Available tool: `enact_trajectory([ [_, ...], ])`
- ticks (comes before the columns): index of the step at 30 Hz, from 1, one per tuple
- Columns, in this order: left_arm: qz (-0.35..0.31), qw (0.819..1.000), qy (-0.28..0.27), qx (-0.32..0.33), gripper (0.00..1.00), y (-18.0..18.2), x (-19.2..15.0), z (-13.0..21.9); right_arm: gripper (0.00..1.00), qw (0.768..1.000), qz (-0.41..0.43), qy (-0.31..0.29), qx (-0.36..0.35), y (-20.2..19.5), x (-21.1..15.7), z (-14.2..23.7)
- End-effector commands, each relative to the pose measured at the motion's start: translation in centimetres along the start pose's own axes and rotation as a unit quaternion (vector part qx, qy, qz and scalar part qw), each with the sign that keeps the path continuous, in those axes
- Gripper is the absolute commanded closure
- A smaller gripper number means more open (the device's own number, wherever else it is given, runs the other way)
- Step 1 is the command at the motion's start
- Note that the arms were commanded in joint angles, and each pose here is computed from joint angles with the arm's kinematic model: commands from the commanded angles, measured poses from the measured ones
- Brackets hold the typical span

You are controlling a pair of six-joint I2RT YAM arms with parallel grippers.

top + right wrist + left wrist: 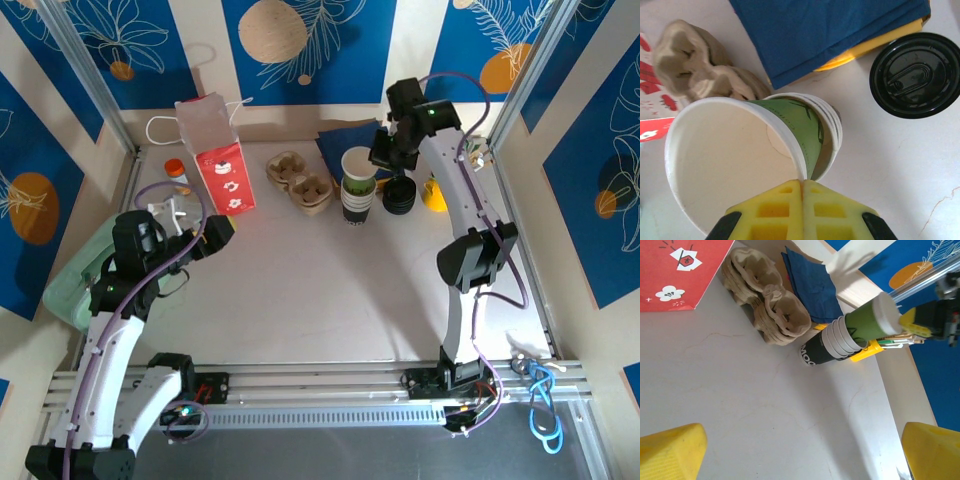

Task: Pack the takeout coffee

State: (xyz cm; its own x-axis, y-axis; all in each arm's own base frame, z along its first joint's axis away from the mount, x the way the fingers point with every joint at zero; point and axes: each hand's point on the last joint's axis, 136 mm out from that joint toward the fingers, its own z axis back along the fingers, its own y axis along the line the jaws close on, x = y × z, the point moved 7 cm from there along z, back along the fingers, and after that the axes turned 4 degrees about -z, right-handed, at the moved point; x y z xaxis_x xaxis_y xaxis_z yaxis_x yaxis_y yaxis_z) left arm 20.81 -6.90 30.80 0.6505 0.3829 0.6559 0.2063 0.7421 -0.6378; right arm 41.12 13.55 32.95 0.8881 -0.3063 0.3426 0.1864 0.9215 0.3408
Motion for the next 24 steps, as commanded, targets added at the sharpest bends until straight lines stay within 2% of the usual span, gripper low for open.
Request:
enact_trajectory([
  [1,-0.012,1.000,-0.012,0.002,0.01,-0.6,0.4,0.7,0.99,0.999,0.016,-0.015,0.042,0.6,-1.3,5.9],
  [7,-0.013,1.000,-0.014,0.008,0.01,-0.4,0.3,0.7,1.00,0.996,0.042,-0.026,0.074,1.5,-4.0,9.6],
  [12,-0.017,1.000,-0.015,0.010,0.01,-0.3,0.2,0.7,1.00,0.993,0.074,-0.020,0.089,2.0,-7.9,10.4],
  [17,-0.015,1.000,-0.016,0.009,0.01,0.0,0.0,0.4,1.00,0.990,0.097,-0.010,0.105,2.1,-12.0,8.8],
  [24,-0.009,1.000,-0.013,0.010,0.01,0.3,-0.3,0.1,1.00,0.989,0.117,0.007,0.085,1.8,-17.0,3.6],
])
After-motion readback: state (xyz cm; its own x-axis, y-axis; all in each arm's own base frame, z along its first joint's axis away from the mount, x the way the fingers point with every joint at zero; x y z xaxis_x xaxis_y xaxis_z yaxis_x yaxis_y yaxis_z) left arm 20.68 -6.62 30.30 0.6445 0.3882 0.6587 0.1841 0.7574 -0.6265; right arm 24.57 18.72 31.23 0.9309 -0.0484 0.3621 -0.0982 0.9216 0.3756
